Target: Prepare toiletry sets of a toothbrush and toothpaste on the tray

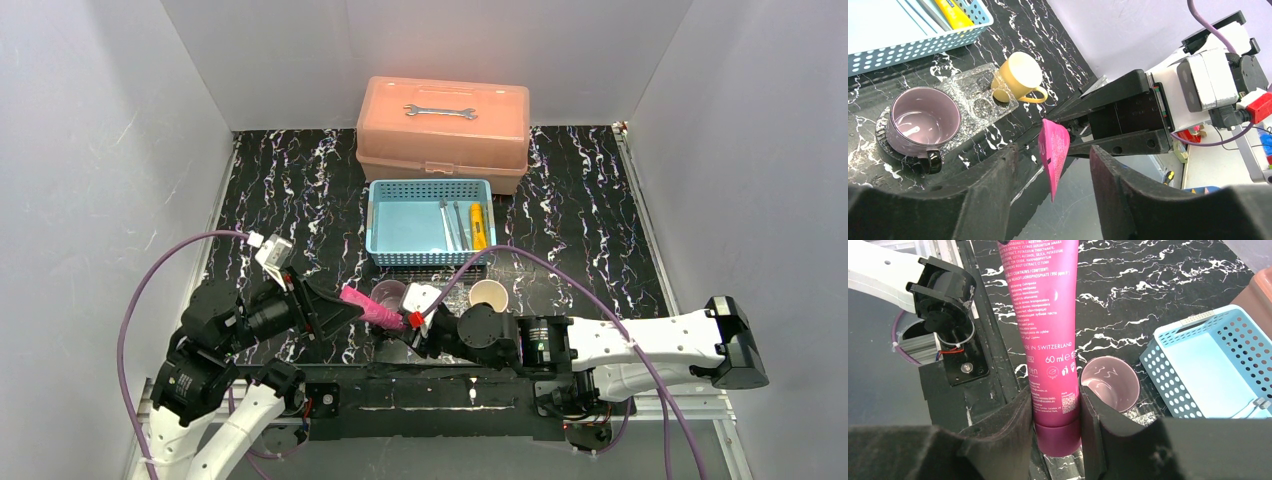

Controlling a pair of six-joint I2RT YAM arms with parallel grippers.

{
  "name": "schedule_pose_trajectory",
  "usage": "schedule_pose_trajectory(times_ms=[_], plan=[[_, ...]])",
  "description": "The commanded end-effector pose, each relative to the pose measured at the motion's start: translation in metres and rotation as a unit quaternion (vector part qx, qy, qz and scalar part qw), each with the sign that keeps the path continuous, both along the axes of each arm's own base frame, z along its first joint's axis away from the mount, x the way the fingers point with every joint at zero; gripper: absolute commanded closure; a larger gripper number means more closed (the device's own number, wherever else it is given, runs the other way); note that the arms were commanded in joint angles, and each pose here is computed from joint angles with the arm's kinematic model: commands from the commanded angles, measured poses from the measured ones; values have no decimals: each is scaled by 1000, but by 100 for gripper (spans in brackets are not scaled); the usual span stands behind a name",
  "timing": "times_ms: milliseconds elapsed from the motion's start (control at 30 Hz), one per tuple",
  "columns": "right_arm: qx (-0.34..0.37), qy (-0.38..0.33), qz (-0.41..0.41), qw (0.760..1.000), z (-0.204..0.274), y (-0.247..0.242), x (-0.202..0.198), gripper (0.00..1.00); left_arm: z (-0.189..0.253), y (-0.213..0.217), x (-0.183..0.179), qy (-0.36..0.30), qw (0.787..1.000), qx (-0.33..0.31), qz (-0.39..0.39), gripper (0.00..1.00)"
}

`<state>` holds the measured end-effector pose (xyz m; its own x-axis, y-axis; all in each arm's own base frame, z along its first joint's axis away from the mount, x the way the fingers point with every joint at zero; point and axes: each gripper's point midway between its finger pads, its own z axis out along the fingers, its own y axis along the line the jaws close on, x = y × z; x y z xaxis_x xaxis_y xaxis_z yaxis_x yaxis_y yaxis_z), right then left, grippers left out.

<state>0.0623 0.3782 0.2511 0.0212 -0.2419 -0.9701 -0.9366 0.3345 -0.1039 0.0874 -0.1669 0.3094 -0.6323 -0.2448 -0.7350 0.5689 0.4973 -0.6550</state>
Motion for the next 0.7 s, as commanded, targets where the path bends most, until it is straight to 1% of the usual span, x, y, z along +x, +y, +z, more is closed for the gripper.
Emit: schedule_pose_trajectory(times_ms=[0, 167, 367, 433, 567, 667], plan=[[57, 2, -27, 998, 23, 5, 5, 84, 4, -3, 0, -3, 1000, -4, -11, 49], [55, 1, -28, 998, 21, 5, 5, 84, 2, -2, 1, -5, 1000, 2, -7, 56], [53, -1, -30, 998, 19, 5, 4, 84, 1, -3, 3, -6, 1000, 7, -8, 70], [53, -1, -28, 998, 18, 5, 3, 84, 0, -3, 4, -5, 1000, 9, -6, 73], [48, -1, -27, 998, 15, 5, 3, 83, -1, -2, 7, -7, 1000, 13, -3, 74], [47, -2, -27, 999, 14, 4, 3, 83, -1, -1, 9, -8, 1000, 15, 3, 68]])
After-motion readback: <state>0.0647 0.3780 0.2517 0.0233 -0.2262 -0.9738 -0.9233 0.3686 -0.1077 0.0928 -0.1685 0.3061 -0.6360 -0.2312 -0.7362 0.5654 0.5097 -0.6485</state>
